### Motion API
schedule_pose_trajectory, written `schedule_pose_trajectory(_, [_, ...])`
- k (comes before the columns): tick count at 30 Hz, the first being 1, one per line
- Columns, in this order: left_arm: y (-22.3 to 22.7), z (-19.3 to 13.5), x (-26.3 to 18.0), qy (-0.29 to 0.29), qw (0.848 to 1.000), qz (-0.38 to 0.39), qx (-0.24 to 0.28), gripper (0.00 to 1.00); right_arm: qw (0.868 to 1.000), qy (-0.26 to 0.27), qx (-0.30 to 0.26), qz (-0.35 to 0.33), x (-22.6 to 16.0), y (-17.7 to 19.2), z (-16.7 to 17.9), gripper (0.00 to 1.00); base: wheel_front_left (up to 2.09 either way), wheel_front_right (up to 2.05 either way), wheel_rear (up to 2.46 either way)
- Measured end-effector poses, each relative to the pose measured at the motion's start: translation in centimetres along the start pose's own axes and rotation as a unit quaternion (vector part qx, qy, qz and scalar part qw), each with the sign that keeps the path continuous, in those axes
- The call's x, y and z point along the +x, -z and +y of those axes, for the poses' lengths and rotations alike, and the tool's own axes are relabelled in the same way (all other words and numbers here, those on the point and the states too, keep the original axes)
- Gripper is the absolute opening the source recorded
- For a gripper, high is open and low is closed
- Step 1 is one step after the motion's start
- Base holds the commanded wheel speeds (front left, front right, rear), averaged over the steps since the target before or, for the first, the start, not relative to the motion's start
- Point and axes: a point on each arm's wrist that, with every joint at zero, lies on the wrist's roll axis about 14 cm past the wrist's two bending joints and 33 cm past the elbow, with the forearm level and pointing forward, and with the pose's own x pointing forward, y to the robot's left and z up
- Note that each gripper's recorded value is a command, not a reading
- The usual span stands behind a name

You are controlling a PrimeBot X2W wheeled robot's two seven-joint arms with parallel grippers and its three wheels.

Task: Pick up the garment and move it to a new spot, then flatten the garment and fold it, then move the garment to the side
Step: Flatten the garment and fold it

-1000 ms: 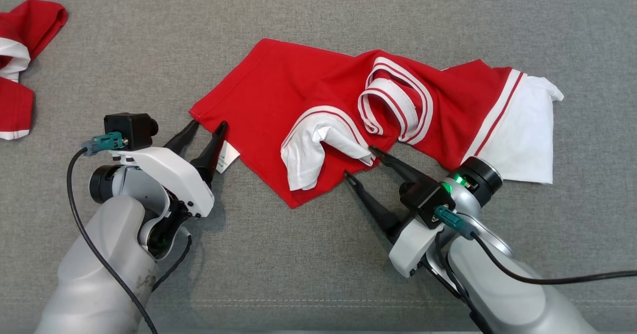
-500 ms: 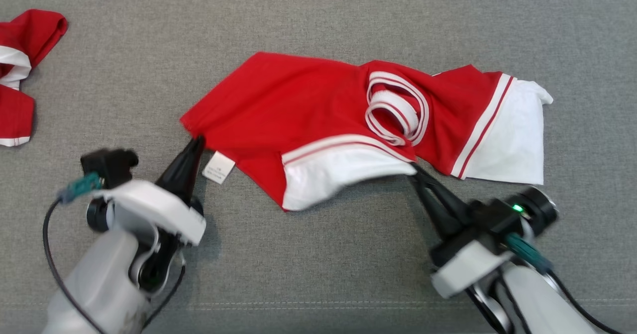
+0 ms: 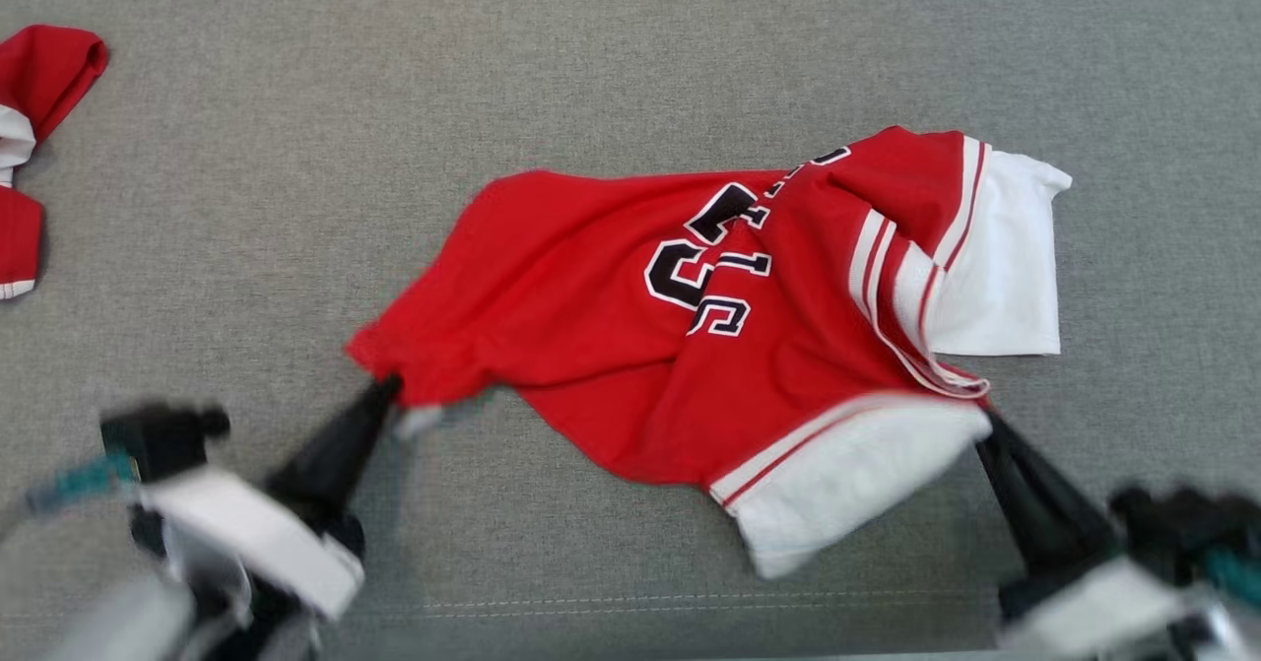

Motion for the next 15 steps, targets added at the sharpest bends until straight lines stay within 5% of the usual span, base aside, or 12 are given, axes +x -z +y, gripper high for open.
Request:
schedule_pose_trajectory(3, [-4.9,-1.2,3.8,0.044,0.998,0.02,0.036,0.0,0.997,-0.065,-0.037,-0.017,5.8,-5.1,0.5,0.0,0.0,0.0,0.0])
schedule_pose_trajectory(5, [-10.0,-2.0,7.0,0.053,0.996,0.015,0.064,0.0,0.987,-0.101,-0.104,-0.075,10.1,-12.6,0.9,0.0,0.0,0.0,0.0])
schedule_pose_trajectory(8, [-21.3,-5.2,9.9,0.054,0.991,-0.074,0.098,0.0,0.957,-0.074,-0.216,-0.177,13.1,-26.7,-0.1,0.0,0.0,0.0,0.0])
schedule_pose_trajectory(12, [-35.8,-13.0,7.8,0.081,0.947,-0.255,0.176,0.0,0.9,0.025,-0.285,-0.33,9.4,-42.8,-2.8,0.0,0.0,0.0,0.0])
schedule_pose_trajectory(15, [-40.6,-17.3,5.3,0.118,0.912,-0.337,0.2,0.0,0.872,0.051,-0.314,-0.372,7.7,-46.9,-3.4,0.0,0.0,0.0,0.0])
